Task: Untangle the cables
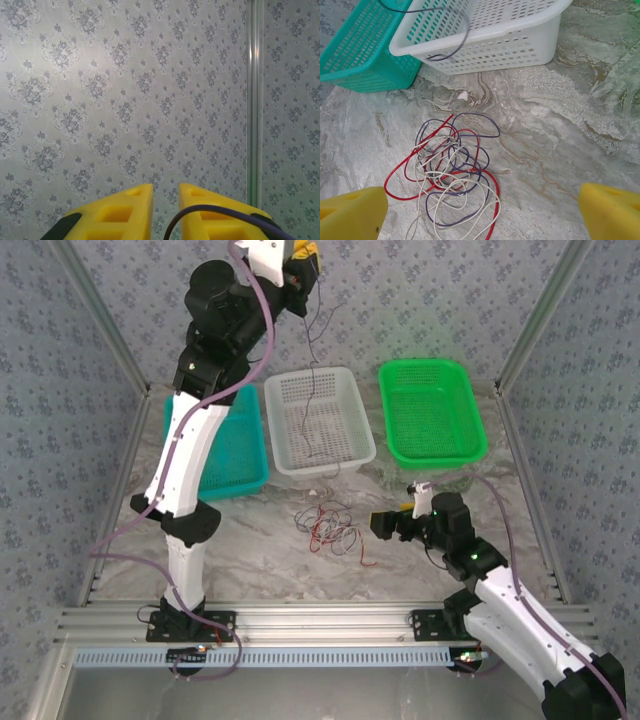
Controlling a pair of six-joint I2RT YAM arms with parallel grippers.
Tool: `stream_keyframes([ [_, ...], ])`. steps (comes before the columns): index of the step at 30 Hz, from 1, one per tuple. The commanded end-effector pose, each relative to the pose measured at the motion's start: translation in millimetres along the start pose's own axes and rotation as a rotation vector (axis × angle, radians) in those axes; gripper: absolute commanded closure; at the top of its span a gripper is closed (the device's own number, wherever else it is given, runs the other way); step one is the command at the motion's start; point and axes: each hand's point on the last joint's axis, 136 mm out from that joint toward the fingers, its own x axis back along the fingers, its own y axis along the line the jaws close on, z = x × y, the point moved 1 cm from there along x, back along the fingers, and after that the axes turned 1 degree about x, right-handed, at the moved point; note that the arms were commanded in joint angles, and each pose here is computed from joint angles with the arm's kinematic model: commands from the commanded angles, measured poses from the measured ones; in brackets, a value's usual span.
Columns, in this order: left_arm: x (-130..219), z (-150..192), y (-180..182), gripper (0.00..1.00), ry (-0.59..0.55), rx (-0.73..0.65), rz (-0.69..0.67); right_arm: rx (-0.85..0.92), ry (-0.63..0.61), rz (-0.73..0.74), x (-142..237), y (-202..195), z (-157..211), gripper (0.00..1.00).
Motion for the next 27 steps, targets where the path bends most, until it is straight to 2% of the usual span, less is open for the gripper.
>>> stream_keyframes([
  [1,5.1,-23.5,7.3,0.8,-0.08,-0.023,-0.018,-0.012,-0.026,-0.005,2.0,2.3,-8.9,0.0],
  [5,-0.2,-14.6,21.8,0.8,-0.07,0.013,-0.043,-0.012,-0.011,-0.006,2.0,3.3,-8.1,0.0],
  [10,-4.1,-21.1,21.0,0.8,-0.122,0.018,-0.029,-0.016,-0.009,-0.005,1.6,2.9,-6.9,0.0],
  [14,-12.7,-9.9,24.0,0.8,-0.117,0.011,-0.034,-0.017,-0.014,-0.001,1.5,2.5,-8.3,0.0],
  [17,-23.3,18.6,26.5,0.79,-0.045,0.023,-0.034,-0.02,-0.01,0.006,1.8,1.5,-7.9,0.0],
  [22,-39.2,92.8,31.6,0.78,0.16,0.075,-0.034,-0.033,0.021,0.054,1.4,-5.2,-4.1,0.0],
  [27,-47.7,148.4,32.6,0.79,0.295,0.119,-0.043,-0.042,0.133,0.094,-6.8,-11.0,8.9,0.04],
])
